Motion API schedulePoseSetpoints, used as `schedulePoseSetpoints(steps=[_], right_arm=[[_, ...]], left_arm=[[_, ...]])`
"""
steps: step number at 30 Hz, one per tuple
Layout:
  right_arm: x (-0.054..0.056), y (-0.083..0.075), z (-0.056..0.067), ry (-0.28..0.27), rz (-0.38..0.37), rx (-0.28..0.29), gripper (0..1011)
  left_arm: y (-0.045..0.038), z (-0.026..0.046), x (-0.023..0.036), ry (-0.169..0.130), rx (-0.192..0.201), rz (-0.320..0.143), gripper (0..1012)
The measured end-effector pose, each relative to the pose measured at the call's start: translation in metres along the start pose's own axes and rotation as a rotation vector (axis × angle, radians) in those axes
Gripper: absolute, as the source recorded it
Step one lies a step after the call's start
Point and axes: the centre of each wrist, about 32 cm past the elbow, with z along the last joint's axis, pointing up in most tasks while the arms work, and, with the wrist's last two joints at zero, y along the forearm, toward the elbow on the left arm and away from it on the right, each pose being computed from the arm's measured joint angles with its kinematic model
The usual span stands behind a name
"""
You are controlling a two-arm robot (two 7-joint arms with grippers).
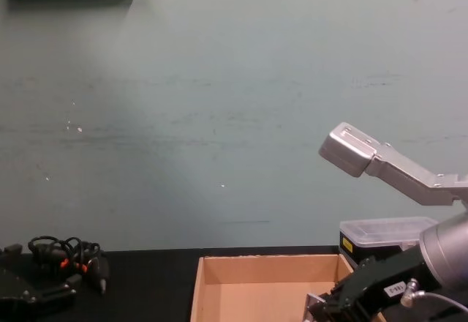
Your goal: Use one hand to pick up the angle iron from the table and place it into the box.
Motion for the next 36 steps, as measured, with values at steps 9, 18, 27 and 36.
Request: schedulePoseSetpoints(steps=[9,18,27,36], right_arm=[[0.001,-0.006,-0.003,-0.002,-0.030,0.028,353],[0.000,-0.019,-0.007,0.007,-0.094,0.078,648],[-0.006,-0.035,-0.013,0.032,-0.151,0.149,899],[-0.021,-0.063,-0.016,0.053,-0.207,0.269,1003]], left_arm=[[0.0000,0.0000,0.0000,0.000,0.000,0.000,1000],[0.0000,0.0000,0.0000,0.000,0.000,0.000,1000],[0.0000,0.0000,0.0000,0.000,0.000,0.000,1000],[0.0000,0.0000,0.0000,0.000,0.000,0.000,1000]])
